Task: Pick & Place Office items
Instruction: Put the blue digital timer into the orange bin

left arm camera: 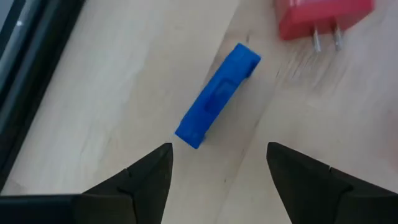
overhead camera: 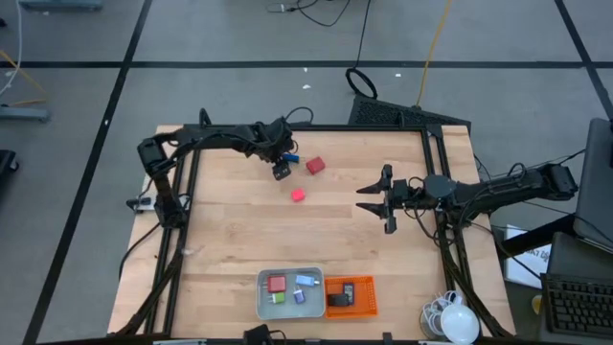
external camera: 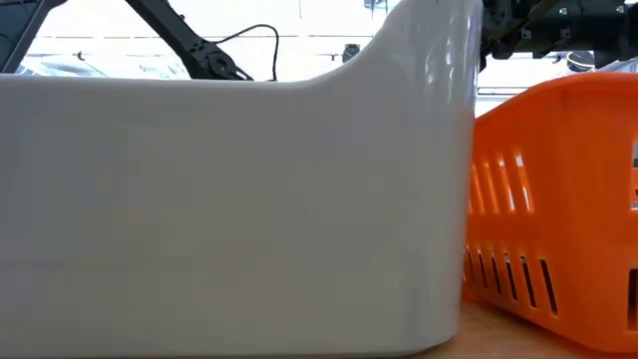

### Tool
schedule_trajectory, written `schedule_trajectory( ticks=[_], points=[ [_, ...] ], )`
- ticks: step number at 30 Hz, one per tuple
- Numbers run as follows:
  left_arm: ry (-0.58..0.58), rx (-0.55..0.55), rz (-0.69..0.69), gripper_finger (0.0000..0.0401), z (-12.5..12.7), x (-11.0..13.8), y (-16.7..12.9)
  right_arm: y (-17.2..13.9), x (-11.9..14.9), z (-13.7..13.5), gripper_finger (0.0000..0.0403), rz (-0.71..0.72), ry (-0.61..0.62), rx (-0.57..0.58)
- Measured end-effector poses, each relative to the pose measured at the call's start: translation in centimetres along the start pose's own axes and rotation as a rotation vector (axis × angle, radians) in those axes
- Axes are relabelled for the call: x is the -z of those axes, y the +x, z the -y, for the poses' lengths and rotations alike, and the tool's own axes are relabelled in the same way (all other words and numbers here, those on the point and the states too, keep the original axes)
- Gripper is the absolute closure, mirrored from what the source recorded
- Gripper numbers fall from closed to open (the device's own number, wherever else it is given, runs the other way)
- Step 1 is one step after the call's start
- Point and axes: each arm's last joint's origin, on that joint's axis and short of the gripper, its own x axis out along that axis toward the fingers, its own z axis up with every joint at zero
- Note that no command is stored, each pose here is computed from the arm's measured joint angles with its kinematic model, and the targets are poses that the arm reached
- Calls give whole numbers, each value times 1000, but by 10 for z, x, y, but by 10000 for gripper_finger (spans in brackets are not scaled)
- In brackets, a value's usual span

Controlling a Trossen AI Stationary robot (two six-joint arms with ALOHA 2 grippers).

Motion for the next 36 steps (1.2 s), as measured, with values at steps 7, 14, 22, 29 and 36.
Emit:
schedule_trajectory(
  ticks=[7, 14, 22, 29, 36],
  points=[
    [85, -5, 12, 137, 1, -1, 19, 0, 0, 0, 245, -5, -2, 0],
    [166, -24, 72, 137, 0, -7, 21, 0, 3, 1, 245, -31, -11, 32],
    [205, 4, 91, 137, 0, -8, 25, -3, 13, 3, 245, -36, -20, 100],
    [207, 51, 60, 172, 2, -4, 27, -6, 14, 3, 245, 14, -30, 99],
    [179, 54, 50, 256, 2, -3, 27, -6, 14, 3, 245, 13, -30, 98]
  ],
)
